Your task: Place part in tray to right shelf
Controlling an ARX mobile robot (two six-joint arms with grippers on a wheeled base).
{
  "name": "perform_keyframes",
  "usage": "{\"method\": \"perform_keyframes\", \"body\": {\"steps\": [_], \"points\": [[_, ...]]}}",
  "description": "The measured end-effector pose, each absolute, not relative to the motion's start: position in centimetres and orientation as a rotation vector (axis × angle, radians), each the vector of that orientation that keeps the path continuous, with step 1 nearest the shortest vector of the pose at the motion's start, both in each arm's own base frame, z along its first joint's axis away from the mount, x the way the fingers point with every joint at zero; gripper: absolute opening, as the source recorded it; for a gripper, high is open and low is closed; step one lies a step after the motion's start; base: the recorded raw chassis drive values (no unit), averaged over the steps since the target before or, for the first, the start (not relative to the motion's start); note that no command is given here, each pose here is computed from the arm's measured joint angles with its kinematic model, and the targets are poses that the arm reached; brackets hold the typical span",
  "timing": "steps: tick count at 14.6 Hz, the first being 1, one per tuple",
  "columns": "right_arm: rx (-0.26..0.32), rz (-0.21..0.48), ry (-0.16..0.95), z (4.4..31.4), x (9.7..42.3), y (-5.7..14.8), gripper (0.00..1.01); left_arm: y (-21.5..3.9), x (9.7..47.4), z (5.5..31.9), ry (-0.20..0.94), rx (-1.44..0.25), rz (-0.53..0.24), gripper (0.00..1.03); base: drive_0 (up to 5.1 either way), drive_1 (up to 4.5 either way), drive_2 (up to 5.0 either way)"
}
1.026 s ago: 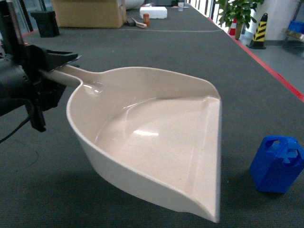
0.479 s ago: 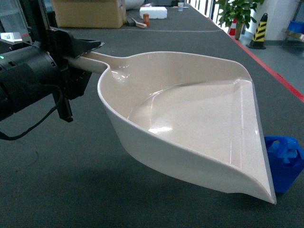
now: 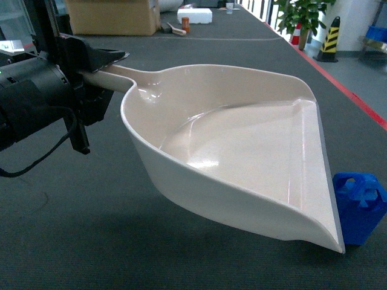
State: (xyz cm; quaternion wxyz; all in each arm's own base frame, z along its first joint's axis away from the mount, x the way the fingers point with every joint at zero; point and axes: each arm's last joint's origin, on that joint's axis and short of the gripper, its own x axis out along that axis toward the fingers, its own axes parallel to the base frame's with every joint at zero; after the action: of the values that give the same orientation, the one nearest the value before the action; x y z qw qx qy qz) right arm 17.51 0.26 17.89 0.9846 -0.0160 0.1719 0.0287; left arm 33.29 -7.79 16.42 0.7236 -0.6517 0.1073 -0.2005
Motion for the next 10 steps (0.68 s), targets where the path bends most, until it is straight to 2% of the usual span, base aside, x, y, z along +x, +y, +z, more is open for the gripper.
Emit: {"method": "perform_keyframes", "body": {"steps": [2, 4, 7, 8, 9, 10], "points": [[-0.018, 0.127, 0.402, 17.2, 20.5, 1.5, 0.98, -7.8, 33.3, 16.4, 0.237, -1.439, -0.441, 0.12, 0.0, 0.00, 0.0], [-0.028, 0.165, 0.436, 16.4, 22.4, 2.6, 0.98, -7.8, 33.3, 16.4, 0.238, -1.439, -0.442, 0.12, 0.0, 0.00, 0.0], [-0.045, 0.169, 0.486, 15.1, 24.8, 3.6, 0.98, -7.8, 33.3, 16.4, 0.238, -1.439, -0.442, 0.12, 0.0, 0.00, 0.0], [-0.004, 0.190, 0.536, 13.1, 27.2, 4.1, 0.98, -7.8, 33.3, 16.4, 0.238, -1.439, -0.442, 0.12, 0.0, 0.00, 0.0], [0.011, 0.200, 0.548, 12.4, 27.7, 4.4, 0.94, -7.8, 33.3, 16.4, 0.238, -1.439, -0.442, 0.12, 0.0, 0.00, 0.0], [0.021, 0.198, 0.580, 11.4, 28.0, 4.4, 0.80, -7.8, 33.3, 16.4, 0.238, -1.439, -0.442, 0.12, 0.0, 0.00, 0.0]]}}
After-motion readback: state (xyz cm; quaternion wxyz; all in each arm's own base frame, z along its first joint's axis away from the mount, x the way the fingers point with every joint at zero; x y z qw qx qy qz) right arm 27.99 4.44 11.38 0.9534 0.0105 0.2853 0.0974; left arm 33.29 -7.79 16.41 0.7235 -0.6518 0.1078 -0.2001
